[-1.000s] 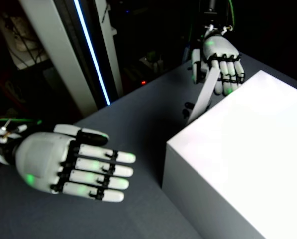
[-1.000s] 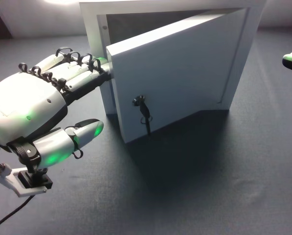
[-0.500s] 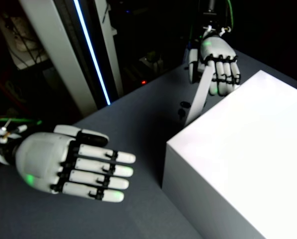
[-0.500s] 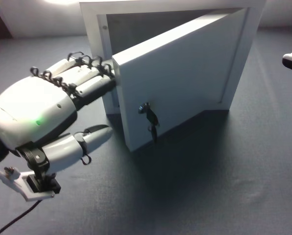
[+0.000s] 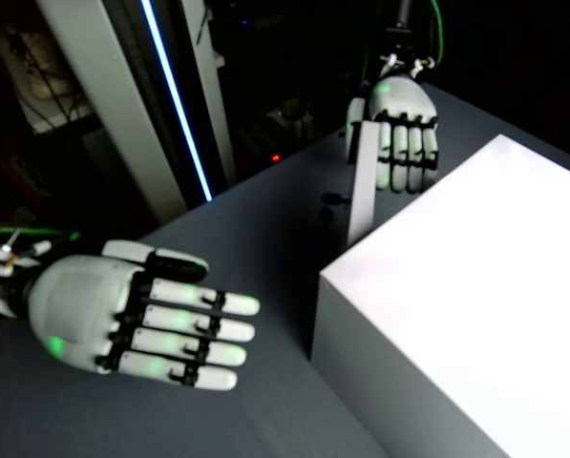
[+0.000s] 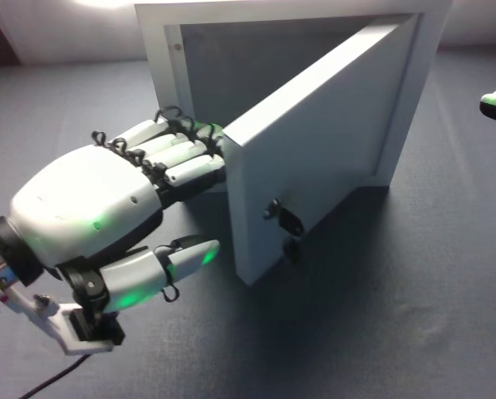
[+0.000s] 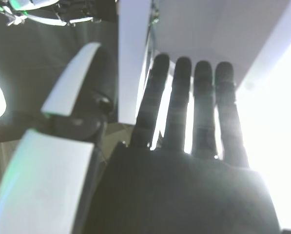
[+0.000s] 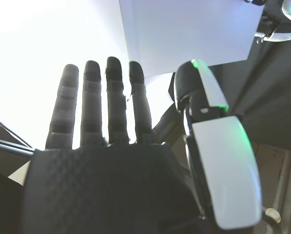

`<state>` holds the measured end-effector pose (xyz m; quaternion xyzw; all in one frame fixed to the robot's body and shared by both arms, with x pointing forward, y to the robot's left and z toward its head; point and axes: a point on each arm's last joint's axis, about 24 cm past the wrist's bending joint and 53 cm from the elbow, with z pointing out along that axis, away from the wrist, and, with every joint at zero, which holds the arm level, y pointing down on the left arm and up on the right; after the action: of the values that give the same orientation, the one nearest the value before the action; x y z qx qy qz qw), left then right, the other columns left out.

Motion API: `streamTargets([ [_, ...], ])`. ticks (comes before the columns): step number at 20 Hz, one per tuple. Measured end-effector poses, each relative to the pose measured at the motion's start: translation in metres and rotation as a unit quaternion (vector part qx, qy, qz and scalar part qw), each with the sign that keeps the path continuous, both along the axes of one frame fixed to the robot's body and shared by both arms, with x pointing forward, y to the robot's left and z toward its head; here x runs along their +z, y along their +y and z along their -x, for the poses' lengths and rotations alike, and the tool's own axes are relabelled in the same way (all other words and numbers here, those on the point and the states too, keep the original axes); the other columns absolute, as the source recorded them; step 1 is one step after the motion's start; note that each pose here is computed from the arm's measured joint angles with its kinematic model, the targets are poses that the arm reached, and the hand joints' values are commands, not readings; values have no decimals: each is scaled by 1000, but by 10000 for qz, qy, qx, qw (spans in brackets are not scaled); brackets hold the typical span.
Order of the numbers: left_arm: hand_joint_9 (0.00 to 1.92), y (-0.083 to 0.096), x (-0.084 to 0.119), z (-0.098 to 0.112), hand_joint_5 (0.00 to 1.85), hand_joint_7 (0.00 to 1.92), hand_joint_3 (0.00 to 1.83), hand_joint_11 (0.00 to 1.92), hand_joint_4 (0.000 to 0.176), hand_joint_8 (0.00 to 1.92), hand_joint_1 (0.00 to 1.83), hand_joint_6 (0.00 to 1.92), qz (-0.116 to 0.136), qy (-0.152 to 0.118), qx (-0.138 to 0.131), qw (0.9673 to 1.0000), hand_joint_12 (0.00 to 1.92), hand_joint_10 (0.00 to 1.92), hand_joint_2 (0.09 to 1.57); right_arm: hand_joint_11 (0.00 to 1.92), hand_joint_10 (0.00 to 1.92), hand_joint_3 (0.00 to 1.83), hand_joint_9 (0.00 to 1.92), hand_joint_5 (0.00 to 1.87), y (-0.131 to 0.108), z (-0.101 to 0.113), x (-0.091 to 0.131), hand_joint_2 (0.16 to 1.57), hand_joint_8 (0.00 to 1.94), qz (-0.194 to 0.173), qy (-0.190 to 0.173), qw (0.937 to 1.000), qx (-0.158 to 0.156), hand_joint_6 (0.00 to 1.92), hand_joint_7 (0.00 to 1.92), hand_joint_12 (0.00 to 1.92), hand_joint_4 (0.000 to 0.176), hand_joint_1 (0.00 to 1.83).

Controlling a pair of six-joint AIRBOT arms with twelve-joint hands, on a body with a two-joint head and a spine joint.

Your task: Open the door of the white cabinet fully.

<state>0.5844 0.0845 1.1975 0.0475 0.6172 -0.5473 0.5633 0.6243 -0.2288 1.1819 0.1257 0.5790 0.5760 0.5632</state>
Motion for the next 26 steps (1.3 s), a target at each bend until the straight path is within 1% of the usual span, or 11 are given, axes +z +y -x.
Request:
streamTargets([
  [6,143,-14,-2,3,184,168,0,9,0,1,616,0,-53,20,-220,9997,291,1,1449,83,3,0,241,355,0,0,0,1316,4,-2,0,10000,5,1,336,139,28,581],
  [7,155,-16,-2,3,200,180,1,61,0,0,594,5,-44,41,-254,9997,232,1,1454,88,1,2,238,354,1,0,-1,1325,1,-7,5,10000,8,0,336,140,14,611],
  [9,154,-23,-2,4,195,169,1,65,0,0,589,2,-85,2,-360,9993,231,0,1454,80,2,2,240,358,1,0,-1,1325,3,-12,12,10000,8,2,342,137,12,612],
  [13,147,-41,1,9,223,157,0,62,0,4,581,4,-145,-86,-622,9979,269,3,1450,28,0,2,202,351,1,0,-1,1333,0,-12,10,10000,11,0,327,114,33,600],
  [16,150,-48,3,9,223,167,0,66,0,5,625,1,-169,-135,-704,9973,286,4,1441,49,2,0,207,347,1,0,-1,1332,0,-10,8,10000,12,0,317,131,39,649],
  [19,191,-56,7,7,241,212,2,96,0,10,612,5,-127,-168,-771,9968,306,9,1454,4,0,1,198,347,1,0,-1,1334,2,-9,4,10000,18,1,319,122,59,633],
  [21,213,-62,5,10,288,244,0,111,0,5,614,6,-125,-159,-874,9960,325,5,1456,13,2,2,199,349,1,0,-1,1338,2,-8,12,10000,16,1,322,129,46,629],
  [22,196,-67,4,12,263,226,0,98,0,0,617,0,-134,-150,-924,9955,323,0,1447,16,0,1,194,346,1,0,-1,1333,1,-10,9,10000,16,0,321,134,63,584],
  [23,196,-72,4,14,263,226,0,98,0,0,617,0,-154,-151,-984,9949,323,0,1447,16,0,1,194,346,1,0,-1,1333,1,-13,9,10000,7,0,321,134,63,584],
  [24,209,-78,5,16,266,232,0,99,0,3,748,5,-139,-174,-1077,9939,329,4,1386,43,5,0,213,359,1,0,-1,1332,4,-10,6,10000,15,3,337,159,19,664],
  [26,217,-83,5,17,327,260,0,94,0,6,712,13,-114,-163,-1165,9930,330,3,1391,67,8,0,228,358,1,0,-1,1329,2,-7,6,10000,16,1,337,177,26,652],
])
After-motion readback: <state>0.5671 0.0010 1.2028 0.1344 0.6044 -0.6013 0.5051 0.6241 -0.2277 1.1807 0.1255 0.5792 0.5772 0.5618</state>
